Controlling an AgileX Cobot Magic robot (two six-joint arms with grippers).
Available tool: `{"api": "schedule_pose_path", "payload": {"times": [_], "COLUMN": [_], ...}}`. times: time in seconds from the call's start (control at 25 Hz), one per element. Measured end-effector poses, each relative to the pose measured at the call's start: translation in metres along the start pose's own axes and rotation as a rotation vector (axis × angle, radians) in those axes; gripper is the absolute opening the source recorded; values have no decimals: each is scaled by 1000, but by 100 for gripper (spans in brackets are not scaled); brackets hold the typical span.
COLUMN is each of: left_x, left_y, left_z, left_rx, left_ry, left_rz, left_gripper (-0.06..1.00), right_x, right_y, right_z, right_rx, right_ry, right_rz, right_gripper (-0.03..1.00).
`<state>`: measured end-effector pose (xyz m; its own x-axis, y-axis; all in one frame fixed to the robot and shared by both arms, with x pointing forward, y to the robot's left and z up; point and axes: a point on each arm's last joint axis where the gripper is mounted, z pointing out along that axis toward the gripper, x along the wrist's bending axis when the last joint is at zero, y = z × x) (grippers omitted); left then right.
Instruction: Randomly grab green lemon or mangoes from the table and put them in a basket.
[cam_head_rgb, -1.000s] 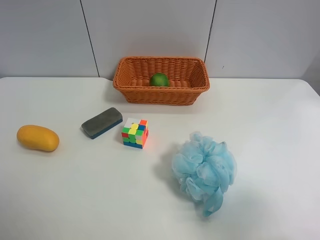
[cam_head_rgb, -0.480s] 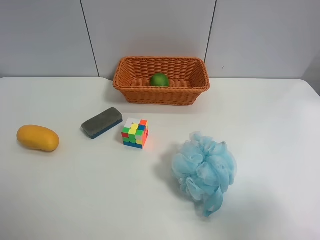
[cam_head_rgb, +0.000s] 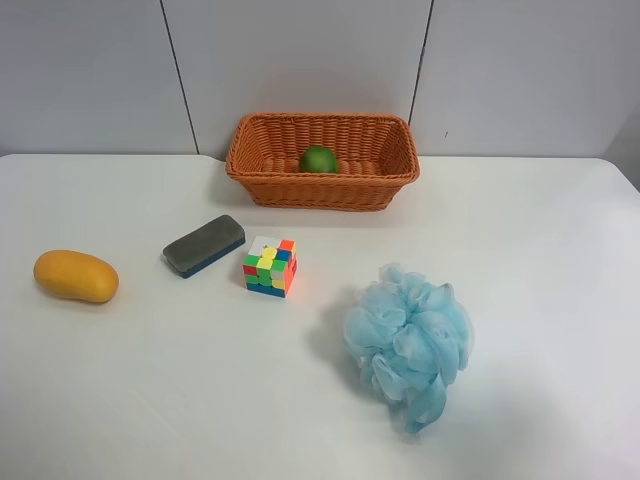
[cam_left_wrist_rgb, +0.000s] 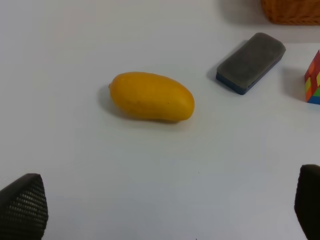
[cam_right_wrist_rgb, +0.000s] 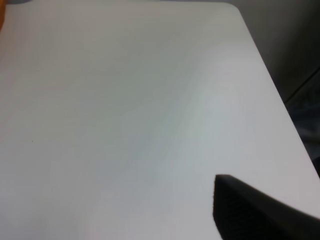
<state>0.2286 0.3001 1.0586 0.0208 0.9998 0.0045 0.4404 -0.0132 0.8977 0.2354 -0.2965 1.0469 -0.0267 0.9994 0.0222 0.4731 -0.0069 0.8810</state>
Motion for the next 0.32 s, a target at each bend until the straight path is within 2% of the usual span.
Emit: {"api": "schedule_pose_path", "payload": {"times": [0.32], "left_x": [0], "left_y": [0], "left_z": [0], "left_rx": [0], "left_ry": [0], "left_rz": [0], "left_gripper": [99], "right_x": [0], "right_y": [0], "right_z": [0], "right_rx": [0], "right_ry": [0], "right_rz": [0], "right_gripper": [99]}}
